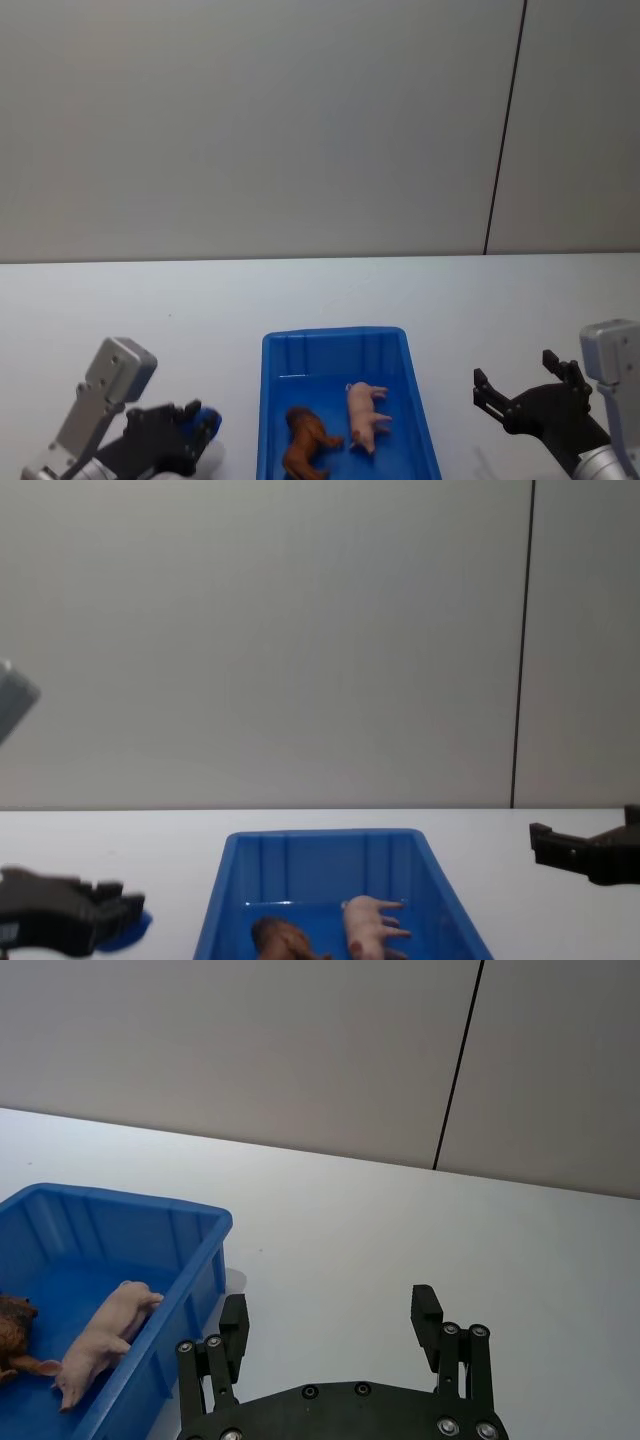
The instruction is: Pick up the two dolls from the table and place them into the box.
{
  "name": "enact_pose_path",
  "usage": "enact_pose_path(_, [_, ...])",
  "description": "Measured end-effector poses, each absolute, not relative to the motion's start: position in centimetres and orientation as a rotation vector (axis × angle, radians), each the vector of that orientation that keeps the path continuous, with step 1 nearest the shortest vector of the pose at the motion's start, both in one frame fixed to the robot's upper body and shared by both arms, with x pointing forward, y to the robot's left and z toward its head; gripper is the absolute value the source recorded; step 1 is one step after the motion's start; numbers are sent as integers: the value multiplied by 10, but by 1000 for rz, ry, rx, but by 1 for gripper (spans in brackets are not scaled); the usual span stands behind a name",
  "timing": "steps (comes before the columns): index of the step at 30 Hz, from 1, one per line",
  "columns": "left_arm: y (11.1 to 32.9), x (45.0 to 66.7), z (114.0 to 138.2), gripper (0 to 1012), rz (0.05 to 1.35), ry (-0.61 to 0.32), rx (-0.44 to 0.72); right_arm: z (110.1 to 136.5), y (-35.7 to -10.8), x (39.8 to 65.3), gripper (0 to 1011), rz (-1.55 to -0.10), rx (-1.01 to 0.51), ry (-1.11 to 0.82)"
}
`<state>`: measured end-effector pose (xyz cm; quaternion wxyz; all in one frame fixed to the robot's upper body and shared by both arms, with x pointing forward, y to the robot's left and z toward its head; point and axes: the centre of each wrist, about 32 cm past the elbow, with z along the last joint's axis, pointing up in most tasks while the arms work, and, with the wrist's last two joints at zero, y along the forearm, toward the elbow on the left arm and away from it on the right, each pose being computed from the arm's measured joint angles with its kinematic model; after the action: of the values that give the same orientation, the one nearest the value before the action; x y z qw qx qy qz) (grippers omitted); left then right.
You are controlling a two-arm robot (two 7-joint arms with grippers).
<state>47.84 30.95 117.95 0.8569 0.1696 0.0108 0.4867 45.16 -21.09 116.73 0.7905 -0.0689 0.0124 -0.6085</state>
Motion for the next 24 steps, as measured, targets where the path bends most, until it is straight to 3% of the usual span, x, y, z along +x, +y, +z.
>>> enact_pose_path(10, [307, 484, 1206, 156, 1010, -73, 289, 1167, -211, 452, 1001, -1310, -148, 27])
enact_pose_path(24, [289, 497, 1237, 83, 876, -152, 156, 1167, -211, 452, 1001, -1310, -148, 27])
